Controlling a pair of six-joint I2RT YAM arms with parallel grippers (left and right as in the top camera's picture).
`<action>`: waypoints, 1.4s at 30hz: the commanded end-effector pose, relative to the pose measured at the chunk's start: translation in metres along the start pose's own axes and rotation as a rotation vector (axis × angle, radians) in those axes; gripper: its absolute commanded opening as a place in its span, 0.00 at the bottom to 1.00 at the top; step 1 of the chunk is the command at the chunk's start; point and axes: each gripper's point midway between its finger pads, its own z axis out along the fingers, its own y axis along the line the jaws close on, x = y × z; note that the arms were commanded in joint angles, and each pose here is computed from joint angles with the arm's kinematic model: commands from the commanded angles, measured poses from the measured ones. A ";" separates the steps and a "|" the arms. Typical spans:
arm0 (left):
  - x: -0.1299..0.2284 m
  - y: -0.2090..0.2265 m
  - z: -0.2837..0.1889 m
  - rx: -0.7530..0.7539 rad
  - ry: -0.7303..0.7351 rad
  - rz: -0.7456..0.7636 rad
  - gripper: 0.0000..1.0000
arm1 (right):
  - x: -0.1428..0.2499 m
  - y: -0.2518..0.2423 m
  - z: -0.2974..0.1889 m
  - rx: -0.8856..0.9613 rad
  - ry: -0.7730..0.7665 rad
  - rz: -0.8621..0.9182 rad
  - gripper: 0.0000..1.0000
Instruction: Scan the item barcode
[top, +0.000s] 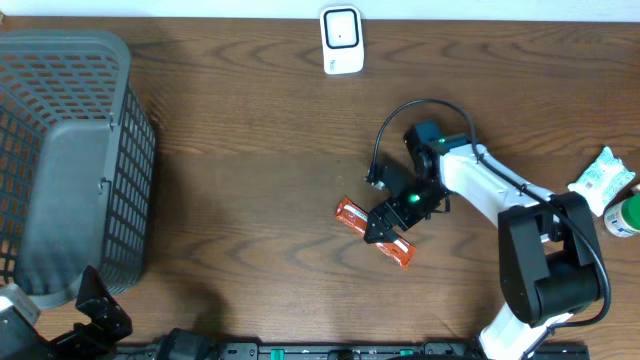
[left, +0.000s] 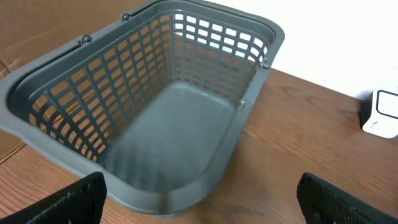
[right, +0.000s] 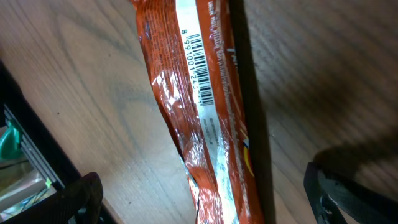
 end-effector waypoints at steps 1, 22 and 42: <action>-0.002 0.001 -0.001 -0.004 -0.006 0.006 0.98 | 0.012 0.009 0.019 -0.044 0.045 0.030 0.99; -0.002 0.001 -0.001 -0.004 -0.006 0.006 0.98 | 0.032 0.013 0.055 -0.068 0.102 0.196 0.13; -0.002 0.001 -0.001 -0.004 -0.006 0.006 0.98 | -0.025 -0.040 0.031 0.239 -0.071 0.407 0.39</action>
